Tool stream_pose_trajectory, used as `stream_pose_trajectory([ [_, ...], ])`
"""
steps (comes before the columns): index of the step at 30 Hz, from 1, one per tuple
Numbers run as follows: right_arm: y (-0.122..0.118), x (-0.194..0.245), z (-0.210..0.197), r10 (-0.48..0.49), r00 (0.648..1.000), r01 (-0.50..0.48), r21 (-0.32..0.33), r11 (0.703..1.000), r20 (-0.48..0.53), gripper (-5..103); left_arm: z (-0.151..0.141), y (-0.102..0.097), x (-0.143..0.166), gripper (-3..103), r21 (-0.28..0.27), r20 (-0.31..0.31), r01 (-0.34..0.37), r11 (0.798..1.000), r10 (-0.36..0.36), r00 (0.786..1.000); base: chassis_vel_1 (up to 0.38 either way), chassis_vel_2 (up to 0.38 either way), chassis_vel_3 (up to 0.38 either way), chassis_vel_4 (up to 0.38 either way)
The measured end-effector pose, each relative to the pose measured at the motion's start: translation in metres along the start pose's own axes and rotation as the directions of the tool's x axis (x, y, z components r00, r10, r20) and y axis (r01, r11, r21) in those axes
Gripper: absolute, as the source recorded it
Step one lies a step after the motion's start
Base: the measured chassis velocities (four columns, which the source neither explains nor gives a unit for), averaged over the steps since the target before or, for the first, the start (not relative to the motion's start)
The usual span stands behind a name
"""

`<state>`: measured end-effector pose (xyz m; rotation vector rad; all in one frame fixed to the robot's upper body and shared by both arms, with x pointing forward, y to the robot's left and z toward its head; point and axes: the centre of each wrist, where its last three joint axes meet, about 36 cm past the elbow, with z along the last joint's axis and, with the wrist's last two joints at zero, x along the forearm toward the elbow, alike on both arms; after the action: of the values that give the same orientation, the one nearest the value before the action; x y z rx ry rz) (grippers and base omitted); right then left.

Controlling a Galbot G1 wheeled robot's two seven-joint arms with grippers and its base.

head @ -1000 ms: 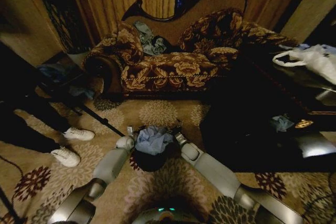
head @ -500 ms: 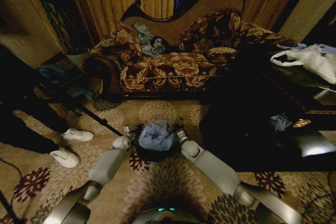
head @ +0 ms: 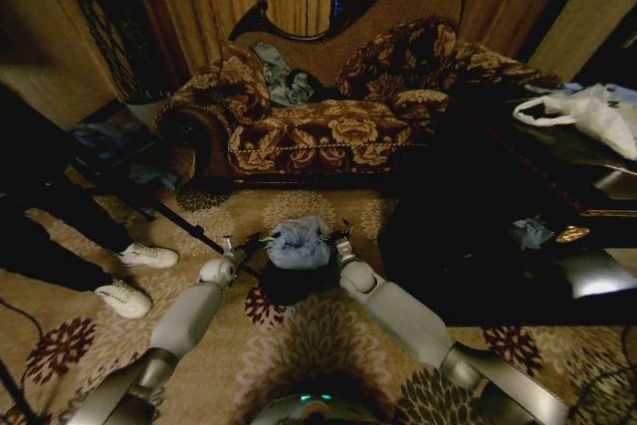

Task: Place a garbage bag over the trash bin.

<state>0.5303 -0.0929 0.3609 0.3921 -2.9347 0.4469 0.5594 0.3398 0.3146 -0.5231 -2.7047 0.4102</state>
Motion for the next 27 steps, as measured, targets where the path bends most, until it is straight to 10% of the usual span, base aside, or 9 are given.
stream_pose_trajectory([
  [27,0.007,0.034,-0.048,-0.055,0.998,0.060,-0.146,0.988,0.042,100,0.011,0.019,0.035,100,-0.014,0.047,0.033,0.999,-0.032,0.998,0.000,0.000,0.000,0.000],
])
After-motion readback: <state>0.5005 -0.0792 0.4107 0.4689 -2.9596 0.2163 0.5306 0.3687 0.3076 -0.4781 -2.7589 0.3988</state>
